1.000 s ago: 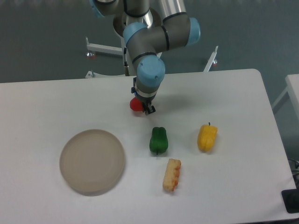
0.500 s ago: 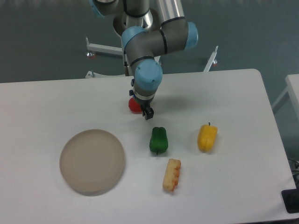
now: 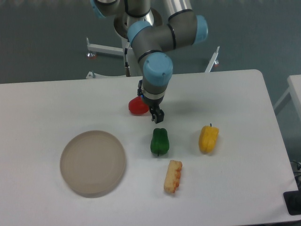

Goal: Place the red pepper on the table

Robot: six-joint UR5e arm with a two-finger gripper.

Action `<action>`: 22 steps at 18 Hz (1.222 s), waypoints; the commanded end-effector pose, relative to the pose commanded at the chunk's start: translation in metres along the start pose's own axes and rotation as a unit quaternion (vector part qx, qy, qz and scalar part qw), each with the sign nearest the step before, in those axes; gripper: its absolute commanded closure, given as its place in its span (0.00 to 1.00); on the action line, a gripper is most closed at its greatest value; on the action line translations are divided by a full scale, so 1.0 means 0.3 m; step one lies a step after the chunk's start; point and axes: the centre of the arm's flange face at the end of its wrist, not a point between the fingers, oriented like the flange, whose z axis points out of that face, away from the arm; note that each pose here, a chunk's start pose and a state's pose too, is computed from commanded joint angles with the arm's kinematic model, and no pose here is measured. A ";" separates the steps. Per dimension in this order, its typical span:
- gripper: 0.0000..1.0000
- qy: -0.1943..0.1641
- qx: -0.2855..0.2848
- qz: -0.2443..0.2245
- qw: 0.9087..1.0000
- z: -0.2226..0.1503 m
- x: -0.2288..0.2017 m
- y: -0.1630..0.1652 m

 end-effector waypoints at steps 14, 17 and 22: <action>0.00 -0.016 -0.002 -0.062 0.998 -0.192 -0.370 0.258; 0.00 -0.015 -0.012 -0.063 0.998 -0.177 -0.385 0.269; 0.00 -0.016 -0.011 -0.053 0.998 -0.164 -0.409 0.303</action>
